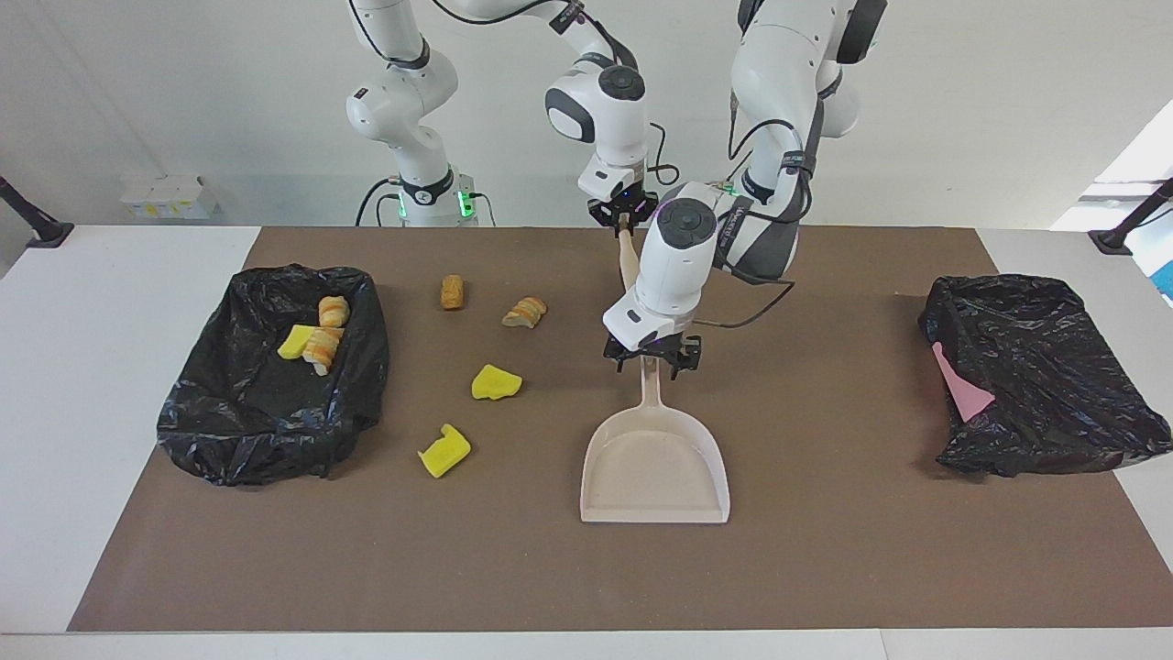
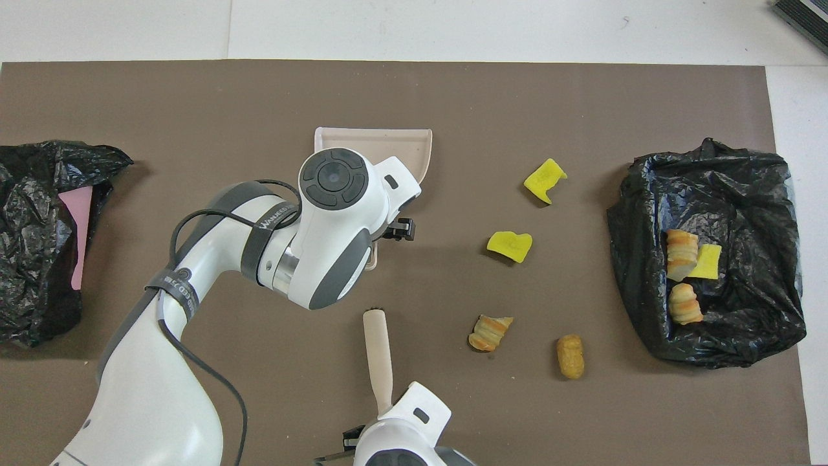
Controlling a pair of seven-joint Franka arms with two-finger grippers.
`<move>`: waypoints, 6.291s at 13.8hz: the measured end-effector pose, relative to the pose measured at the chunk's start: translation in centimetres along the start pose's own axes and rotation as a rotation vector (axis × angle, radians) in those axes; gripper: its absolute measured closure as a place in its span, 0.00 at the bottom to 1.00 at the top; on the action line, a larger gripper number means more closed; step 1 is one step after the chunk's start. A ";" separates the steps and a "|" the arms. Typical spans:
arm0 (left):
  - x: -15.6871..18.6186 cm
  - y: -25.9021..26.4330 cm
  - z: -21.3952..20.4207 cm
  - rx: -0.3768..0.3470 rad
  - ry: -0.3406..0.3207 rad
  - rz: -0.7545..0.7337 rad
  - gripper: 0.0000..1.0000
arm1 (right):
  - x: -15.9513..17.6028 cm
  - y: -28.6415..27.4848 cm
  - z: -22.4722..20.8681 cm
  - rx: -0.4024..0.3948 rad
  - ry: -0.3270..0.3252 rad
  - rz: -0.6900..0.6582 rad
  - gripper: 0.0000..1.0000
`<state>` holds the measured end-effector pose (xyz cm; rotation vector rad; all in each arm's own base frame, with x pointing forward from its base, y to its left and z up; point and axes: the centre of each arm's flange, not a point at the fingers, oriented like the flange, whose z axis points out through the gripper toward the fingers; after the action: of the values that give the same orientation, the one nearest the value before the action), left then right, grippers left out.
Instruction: Sweep and dump trash in bin
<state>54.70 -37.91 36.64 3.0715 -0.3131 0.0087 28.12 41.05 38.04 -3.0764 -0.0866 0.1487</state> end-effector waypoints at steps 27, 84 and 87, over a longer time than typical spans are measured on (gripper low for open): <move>1.6 -22.3 -12.6 0.047 -0.011 0.488 0.67 | -0.3 22.6 2.5 -0.394 -0.157 0.591 0.74; -11.8 -11.7 0.4 0.091 0.021 1.178 0.67 | 25.1 27.5 -4.5 -0.352 -0.054 0.013 0.74; -11.9 -11.6 0.4 0.087 0.008 1.152 0.67 | 27.4 31.1 -4.8 -0.379 -0.033 -0.029 0.74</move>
<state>45.38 -24.17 35.52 2.4782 -1.9912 0.0800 57.47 11.39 38.26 -3.4485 -0.1800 0.2031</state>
